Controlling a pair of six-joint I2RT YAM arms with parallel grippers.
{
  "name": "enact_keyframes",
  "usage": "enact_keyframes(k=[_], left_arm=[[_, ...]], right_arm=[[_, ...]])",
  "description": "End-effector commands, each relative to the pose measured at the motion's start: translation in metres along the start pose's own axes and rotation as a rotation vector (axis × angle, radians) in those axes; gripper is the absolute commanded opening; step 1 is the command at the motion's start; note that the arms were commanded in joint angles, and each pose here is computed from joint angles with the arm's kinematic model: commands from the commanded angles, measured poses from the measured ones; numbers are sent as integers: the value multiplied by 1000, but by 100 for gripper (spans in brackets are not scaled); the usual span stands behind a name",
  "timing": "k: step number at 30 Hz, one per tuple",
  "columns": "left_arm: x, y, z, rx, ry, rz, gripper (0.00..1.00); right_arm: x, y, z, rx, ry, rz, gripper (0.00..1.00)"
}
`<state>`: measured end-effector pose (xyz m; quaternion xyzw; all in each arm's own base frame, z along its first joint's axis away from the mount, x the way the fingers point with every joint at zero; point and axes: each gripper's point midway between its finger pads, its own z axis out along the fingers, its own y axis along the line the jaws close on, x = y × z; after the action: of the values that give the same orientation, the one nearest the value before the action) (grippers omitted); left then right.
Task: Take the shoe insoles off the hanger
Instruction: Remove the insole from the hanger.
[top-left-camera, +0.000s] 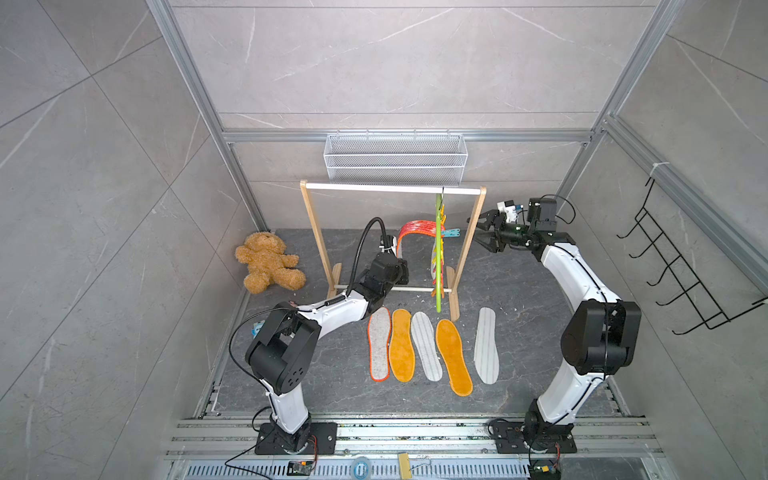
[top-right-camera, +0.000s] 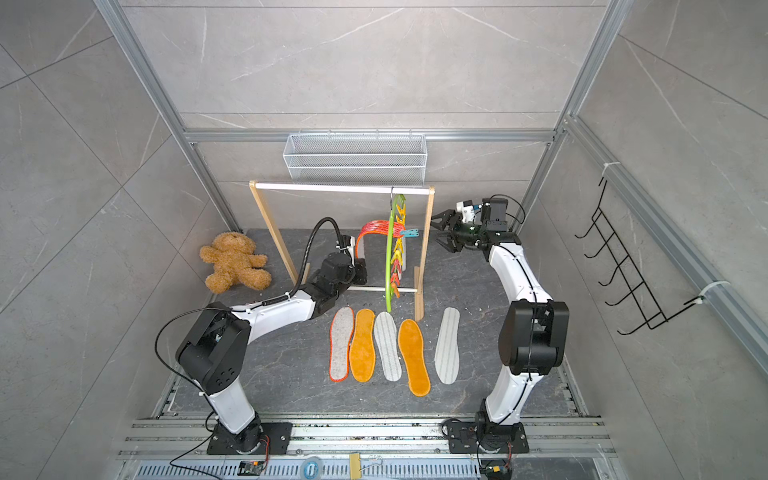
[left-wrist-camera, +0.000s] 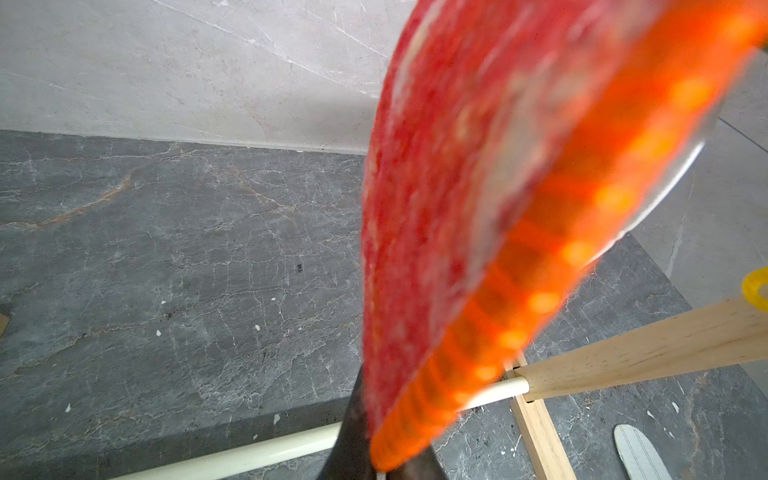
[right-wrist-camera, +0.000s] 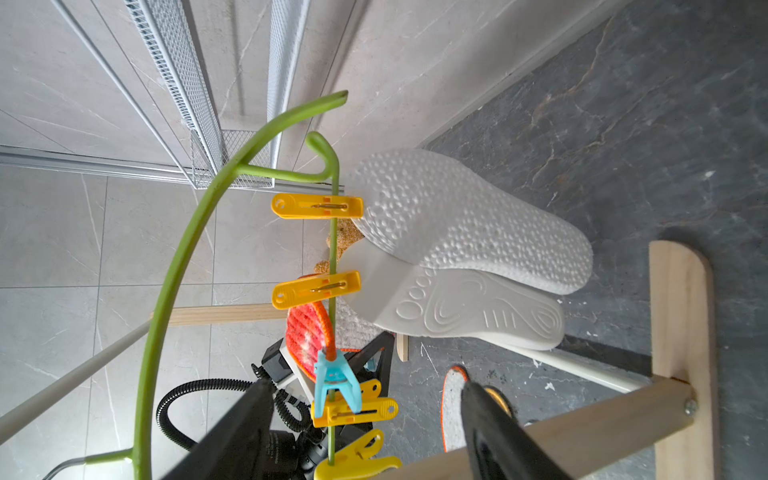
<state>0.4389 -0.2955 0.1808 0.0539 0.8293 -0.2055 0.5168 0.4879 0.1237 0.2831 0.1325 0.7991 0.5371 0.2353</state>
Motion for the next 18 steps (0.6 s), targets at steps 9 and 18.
enact_keyframes(k=[9, 18], left_arm=[[-21, -23, -16, 71, -47, -66, 0], [-17, -28, -18, 78, -40, -67, 0]], right_arm=[[17, 24, 11, -105, 64, -28, 69], [23, 26, 18, -115, 88, -31, 58]])
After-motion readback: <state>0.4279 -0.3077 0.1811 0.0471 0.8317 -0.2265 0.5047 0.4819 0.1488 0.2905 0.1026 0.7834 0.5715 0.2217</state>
